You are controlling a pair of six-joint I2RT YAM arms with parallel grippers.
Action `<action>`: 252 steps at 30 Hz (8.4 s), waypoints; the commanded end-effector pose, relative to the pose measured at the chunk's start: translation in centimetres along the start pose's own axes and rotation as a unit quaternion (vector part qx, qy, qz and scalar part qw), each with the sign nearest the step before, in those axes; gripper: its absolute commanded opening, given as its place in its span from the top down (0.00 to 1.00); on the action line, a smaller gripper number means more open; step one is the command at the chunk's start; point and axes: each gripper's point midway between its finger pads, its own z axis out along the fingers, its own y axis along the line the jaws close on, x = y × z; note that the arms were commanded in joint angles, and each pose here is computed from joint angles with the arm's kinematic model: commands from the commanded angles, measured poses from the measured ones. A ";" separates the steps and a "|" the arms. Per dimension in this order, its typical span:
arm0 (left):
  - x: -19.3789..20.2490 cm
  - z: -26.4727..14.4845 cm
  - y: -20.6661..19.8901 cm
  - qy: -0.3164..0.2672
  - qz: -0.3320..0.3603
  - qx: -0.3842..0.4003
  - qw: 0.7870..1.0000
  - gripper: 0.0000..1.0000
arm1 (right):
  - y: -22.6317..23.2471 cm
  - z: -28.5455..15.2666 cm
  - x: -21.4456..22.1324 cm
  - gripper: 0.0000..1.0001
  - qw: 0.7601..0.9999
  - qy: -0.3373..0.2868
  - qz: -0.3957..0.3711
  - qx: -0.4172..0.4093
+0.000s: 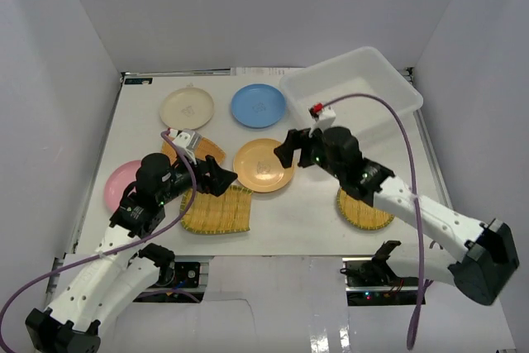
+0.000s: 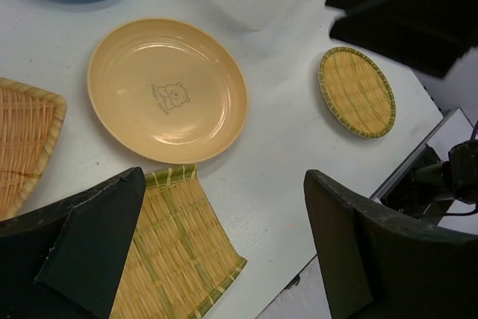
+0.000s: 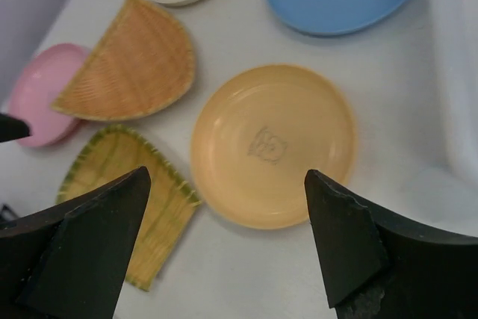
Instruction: Place the plates into the plastic bin on the countertop
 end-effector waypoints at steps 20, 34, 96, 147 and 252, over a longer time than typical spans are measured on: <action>-4.1 -3.1 0.8 -0.050 -0.069 -0.091 0.992 0.02 | 12.0 1.5 19.7 0.08 0.948 0.120 0.255 -0.149; -6.2 -3.1 -0.9 -0.045 -0.047 -0.063 0.996 0.05 | 12.9 6.1 21.1 0.59 0.922 0.106 0.352 -0.123; 19.1 22.1 -16.0 0.241 -0.077 0.010 0.967 0.10 | -34.9 -0.6 -2.8 0.18 0.931 0.023 0.234 0.278; -12.9 37.3 -6.3 -0.033 -0.191 0.070 0.978 1.00 | -5.6 -20.5 -18.8 0.08 0.960 -0.263 0.065 -0.064; -8.7 -12.7 4.3 -0.255 -0.008 -0.245 0.935 0.02 | 17.7 13.9 2.0 0.92 0.930 -0.152 0.325 -0.073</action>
